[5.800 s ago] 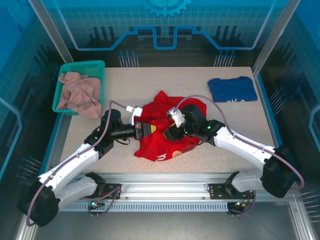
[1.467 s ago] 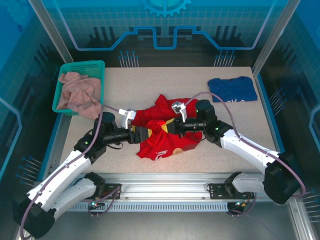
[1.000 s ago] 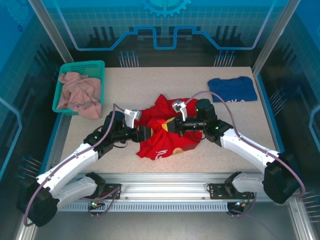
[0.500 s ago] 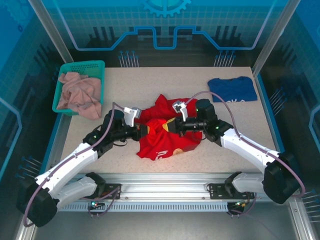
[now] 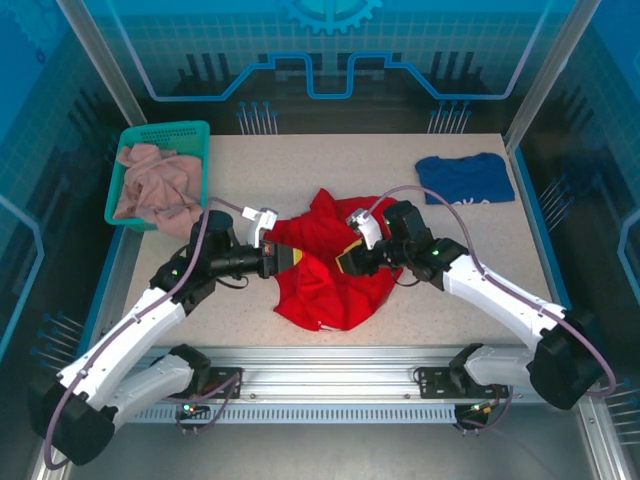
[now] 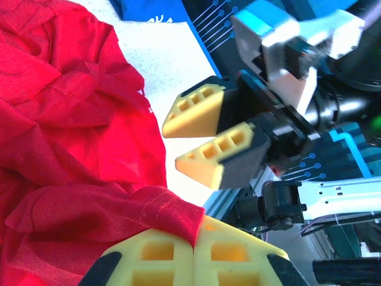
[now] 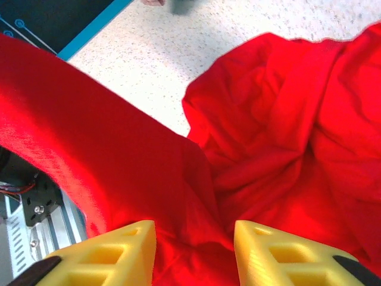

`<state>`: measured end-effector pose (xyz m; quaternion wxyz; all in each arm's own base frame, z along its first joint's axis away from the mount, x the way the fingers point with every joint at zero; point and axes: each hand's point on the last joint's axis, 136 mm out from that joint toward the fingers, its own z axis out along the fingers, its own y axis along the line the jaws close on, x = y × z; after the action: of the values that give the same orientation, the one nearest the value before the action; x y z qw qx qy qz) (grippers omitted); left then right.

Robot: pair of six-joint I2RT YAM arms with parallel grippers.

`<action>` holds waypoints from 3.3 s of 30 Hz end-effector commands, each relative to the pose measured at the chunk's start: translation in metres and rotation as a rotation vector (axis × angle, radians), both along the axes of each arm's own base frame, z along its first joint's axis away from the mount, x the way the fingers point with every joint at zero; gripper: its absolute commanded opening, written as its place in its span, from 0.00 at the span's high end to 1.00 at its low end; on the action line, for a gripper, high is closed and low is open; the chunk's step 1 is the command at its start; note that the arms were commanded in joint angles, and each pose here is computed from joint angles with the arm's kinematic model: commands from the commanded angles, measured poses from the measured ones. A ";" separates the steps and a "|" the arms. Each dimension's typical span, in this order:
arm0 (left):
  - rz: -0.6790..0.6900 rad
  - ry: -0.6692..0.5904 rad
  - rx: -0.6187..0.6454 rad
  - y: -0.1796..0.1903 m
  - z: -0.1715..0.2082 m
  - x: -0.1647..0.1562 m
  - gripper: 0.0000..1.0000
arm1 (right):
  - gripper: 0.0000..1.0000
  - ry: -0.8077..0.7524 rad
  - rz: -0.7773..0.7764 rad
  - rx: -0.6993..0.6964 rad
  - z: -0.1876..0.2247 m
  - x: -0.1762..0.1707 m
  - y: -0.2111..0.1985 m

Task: Fold the inside-out t-shirt

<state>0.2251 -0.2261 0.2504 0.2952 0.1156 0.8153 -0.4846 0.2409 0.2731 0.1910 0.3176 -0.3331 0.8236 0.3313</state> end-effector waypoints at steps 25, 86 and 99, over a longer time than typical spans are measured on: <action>-0.028 0.023 -0.034 -0.005 0.017 0.001 1.00 | 0.62 -0.295 0.031 -0.131 0.001 -0.009 0.066; 0.492 -0.095 0.417 0.074 -0.030 0.079 0.90 | 1.00 0.065 0.075 0.167 0.034 0.007 0.070; 0.362 0.051 0.288 0.044 -0.044 0.052 0.45 | 1.00 0.248 -0.098 0.344 0.030 0.042 0.059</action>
<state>0.3024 -0.1643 0.2010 0.3643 -0.0087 0.9022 -0.2309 0.2788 0.3289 0.2169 0.2840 -0.2100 0.8108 0.4667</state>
